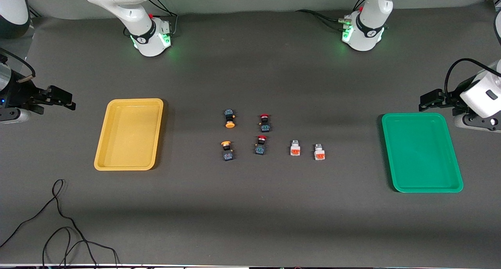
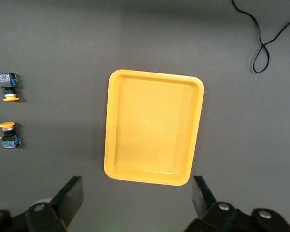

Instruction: Place green and yellow buttons in trays

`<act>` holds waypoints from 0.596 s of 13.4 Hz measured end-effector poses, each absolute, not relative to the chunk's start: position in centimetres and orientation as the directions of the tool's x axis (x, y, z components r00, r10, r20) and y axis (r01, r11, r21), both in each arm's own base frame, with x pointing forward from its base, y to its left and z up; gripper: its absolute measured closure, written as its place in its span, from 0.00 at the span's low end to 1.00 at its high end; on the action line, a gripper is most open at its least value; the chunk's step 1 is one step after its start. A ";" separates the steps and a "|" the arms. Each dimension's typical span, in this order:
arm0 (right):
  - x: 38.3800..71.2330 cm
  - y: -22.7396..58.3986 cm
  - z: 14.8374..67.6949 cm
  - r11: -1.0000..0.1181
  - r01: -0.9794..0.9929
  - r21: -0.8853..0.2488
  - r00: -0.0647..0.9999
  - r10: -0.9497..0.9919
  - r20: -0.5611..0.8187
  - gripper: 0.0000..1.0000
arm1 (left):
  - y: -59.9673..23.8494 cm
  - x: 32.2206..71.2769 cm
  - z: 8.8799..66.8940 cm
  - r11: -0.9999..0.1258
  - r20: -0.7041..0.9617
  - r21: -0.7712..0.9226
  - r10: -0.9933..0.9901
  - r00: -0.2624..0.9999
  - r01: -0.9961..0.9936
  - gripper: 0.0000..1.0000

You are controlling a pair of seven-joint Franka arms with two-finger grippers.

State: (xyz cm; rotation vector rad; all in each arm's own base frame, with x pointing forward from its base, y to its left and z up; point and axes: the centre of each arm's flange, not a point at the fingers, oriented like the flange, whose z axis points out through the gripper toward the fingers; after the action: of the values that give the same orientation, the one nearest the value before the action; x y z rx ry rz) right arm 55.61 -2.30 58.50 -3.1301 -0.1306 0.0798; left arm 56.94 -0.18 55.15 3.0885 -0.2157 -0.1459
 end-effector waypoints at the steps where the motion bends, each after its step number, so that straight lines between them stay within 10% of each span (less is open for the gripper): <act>1: 55.6 -2.3 58.5 -0.996 0.083 -0.010 0.995 0.083 -0.051 0.00 | -0.2 56.9 55.1 -0.989 -0.091 0.049 -0.141 0.986 -0.137 0.00; 8: 55.9 3.0 57.4 -0.989 0.148 -0.012 0.986 0.148 -0.073 0.00 | -0.2 56.8 55.1 -0.989 -0.098 0.050 -0.142 0.985 -0.137 0.00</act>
State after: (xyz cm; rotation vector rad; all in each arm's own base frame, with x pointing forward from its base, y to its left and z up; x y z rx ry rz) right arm 55.86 3.02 57.35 -3.1247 -0.2327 0.1156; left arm 56.83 -0.15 55.14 3.0873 -0.2169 -0.1570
